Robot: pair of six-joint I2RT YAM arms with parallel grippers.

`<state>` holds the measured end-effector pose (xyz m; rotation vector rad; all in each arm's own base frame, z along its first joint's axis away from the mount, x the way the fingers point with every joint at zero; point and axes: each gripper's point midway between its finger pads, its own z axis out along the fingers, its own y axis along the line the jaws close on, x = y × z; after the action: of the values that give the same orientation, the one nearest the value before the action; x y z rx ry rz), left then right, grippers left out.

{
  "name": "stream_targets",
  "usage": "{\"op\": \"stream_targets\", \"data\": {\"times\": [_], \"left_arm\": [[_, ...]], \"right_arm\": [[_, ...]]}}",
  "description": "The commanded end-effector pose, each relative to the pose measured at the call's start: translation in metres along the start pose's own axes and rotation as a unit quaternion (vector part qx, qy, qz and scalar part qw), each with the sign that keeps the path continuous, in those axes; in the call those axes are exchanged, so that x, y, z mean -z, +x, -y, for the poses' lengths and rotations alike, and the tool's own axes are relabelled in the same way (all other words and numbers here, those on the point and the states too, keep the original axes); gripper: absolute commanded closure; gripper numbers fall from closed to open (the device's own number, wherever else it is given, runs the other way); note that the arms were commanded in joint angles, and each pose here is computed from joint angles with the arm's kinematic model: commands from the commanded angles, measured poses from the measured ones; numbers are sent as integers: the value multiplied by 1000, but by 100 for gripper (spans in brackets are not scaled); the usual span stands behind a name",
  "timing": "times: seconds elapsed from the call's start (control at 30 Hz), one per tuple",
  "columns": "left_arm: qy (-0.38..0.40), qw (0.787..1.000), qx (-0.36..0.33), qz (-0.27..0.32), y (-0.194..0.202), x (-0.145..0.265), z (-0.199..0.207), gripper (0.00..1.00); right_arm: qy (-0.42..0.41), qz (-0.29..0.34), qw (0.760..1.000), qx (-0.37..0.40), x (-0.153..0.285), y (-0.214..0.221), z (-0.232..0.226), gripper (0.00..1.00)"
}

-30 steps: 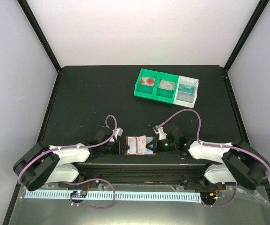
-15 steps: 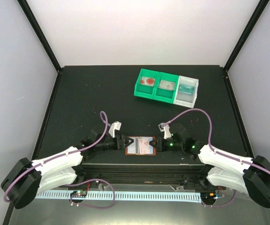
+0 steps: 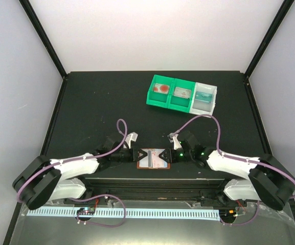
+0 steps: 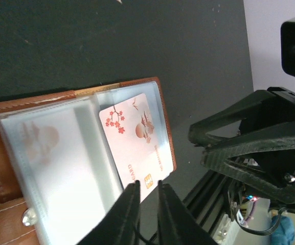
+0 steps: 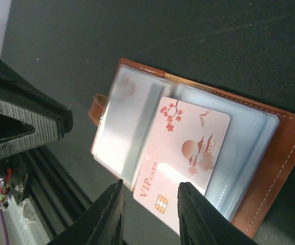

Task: Take the credit cards out of the card holder

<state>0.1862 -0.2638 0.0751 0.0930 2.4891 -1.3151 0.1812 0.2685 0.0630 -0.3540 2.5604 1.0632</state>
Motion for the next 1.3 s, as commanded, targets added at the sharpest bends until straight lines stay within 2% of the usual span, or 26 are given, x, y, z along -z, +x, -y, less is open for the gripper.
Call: {"op": "stream_targets", "data": {"times": [0.0,0.47,0.67,0.73,0.9,1.03,1.1,1.2,1.27], "left_arm": [[46,999,-22,-4,-13,-18,26,94],[15,999,25,-45,4,-63,-16,98],[20,998,28,-60,12,-73,-17,98],[20,998,27,-61,13,-74,-16,98],[7,998,28,-62,16,-75,-23,98],[0,997,30,-65,18,-76,-28,98],[-3,997,32,-65,19,-75,-30,97],[-3,997,34,-63,21,-74,-32,94],[-4,997,35,-64,22,-73,-33,93]], "right_arm": [[28,10,999,14,-4,-11,9,68],[65,-15,998,5,-17,2,34,68],[57,-20,998,-1,-23,5,35,68],[56,-19,998,-1,-23,5,35,71],[62,-11,998,4,-19,2,35,88],[81,-5,997,10,-14,1,40,92],[89,-4,996,11,-12,0,43,91],[101,-3,995,13,-9,1,48,82],[120,2,993,15,-6,0,55,79]]}}
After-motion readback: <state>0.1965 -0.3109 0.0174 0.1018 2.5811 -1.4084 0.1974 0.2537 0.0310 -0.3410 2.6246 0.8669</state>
